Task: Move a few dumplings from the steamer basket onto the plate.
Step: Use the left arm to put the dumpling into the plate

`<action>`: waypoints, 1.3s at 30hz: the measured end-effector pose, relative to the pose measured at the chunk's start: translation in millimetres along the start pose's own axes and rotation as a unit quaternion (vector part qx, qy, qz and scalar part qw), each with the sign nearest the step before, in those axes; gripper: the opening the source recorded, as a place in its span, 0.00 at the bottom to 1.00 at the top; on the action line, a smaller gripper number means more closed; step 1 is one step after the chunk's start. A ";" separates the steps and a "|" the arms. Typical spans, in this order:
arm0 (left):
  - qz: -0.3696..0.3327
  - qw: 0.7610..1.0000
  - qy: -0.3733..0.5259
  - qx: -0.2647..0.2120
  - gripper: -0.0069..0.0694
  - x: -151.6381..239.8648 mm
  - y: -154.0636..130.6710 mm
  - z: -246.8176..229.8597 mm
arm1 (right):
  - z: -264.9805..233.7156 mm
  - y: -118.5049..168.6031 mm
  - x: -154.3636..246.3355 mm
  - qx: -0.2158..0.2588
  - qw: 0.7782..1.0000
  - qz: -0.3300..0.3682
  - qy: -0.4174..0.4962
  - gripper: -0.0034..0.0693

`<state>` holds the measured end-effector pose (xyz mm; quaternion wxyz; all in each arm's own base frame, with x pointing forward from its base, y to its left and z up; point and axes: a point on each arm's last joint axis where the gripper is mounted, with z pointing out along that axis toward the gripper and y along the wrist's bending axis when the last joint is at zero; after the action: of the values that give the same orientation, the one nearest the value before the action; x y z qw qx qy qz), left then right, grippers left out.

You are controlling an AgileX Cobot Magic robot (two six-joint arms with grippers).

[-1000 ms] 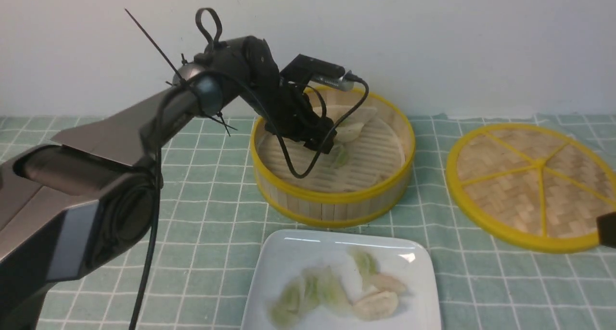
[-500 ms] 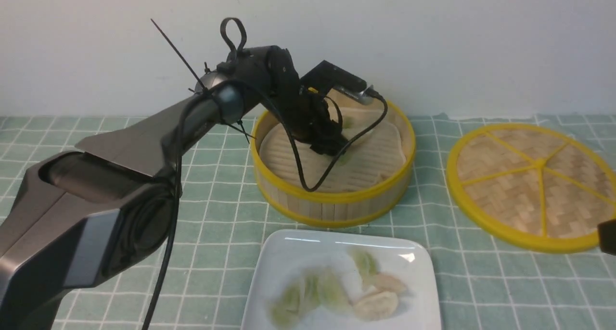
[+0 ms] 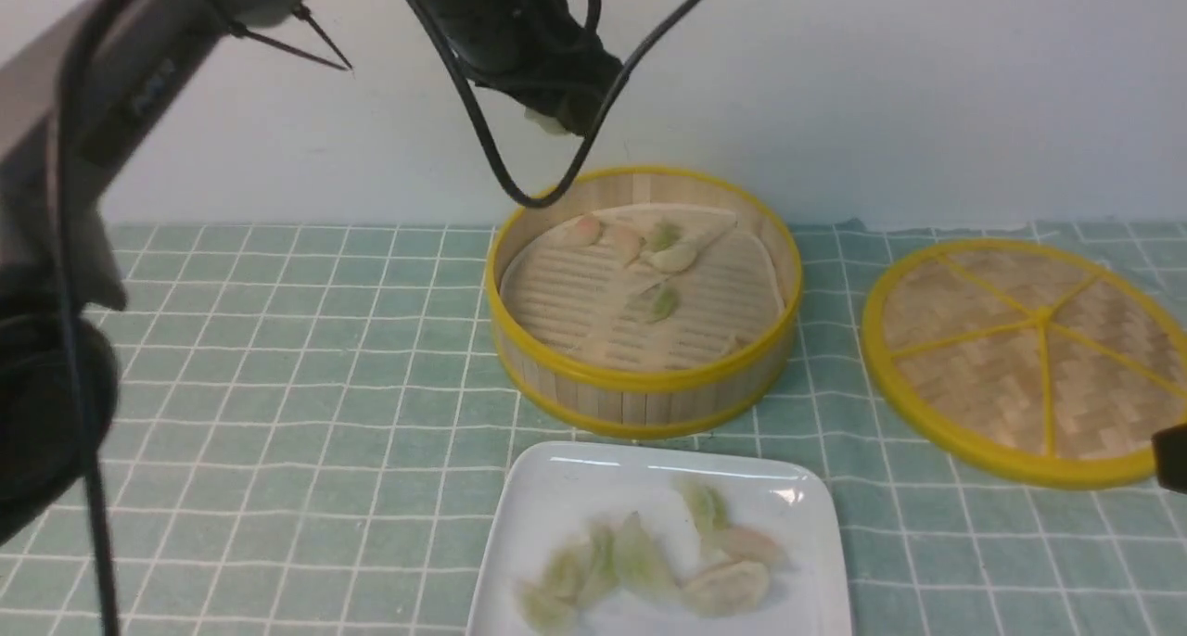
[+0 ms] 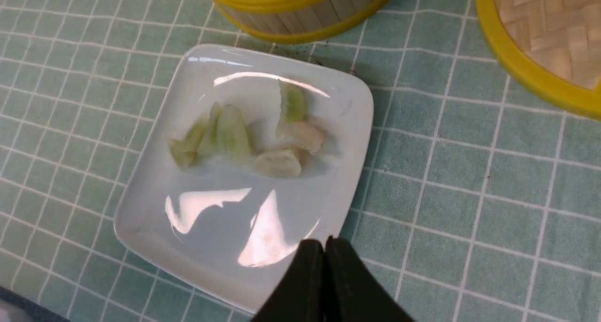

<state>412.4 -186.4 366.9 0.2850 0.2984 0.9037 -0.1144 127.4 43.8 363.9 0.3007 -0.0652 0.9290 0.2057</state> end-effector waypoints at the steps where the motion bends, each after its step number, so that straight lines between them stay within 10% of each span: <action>1: -0.005 1.000 0.010 0.005 0.44 8.3 -4.3 -8.7 | 0.0 0.0 0.0 0.000 1.000 -0.002 0.000 0.03; 16: -0.013 0.956 0.262 0.130 0.44 199.3 -103.5 55.9 | 0.2 -0.1 -0.4 0.000 1.000 -0.023 -0.001 0.03; 24: 0.017 0.970 0.213 0.118 0.45 199.4 -127.2 89.3 | 4.1 -1.6 -2.4 0.001 1.000 -0.020 0.007 0.03; 33: 0.010 0.975 0.195 0.107 0.75 188.2 -124.4 94.0 | 13.1 -4.2 -17.1 0.000 0.999 -0.042 0.021 0.03; 39: -0.017 0.987 0.150 0.046 0.41 156.8 -84.6 33.8 | 35.9 3.6 -62.1 -0.017 0.994 -0.092 0.048 0.03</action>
<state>272.9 -192.1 251.1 0.1299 0.3091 0.9351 -0.1146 196.0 62.0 375.2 0.2723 -0.1654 0.9288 0.1891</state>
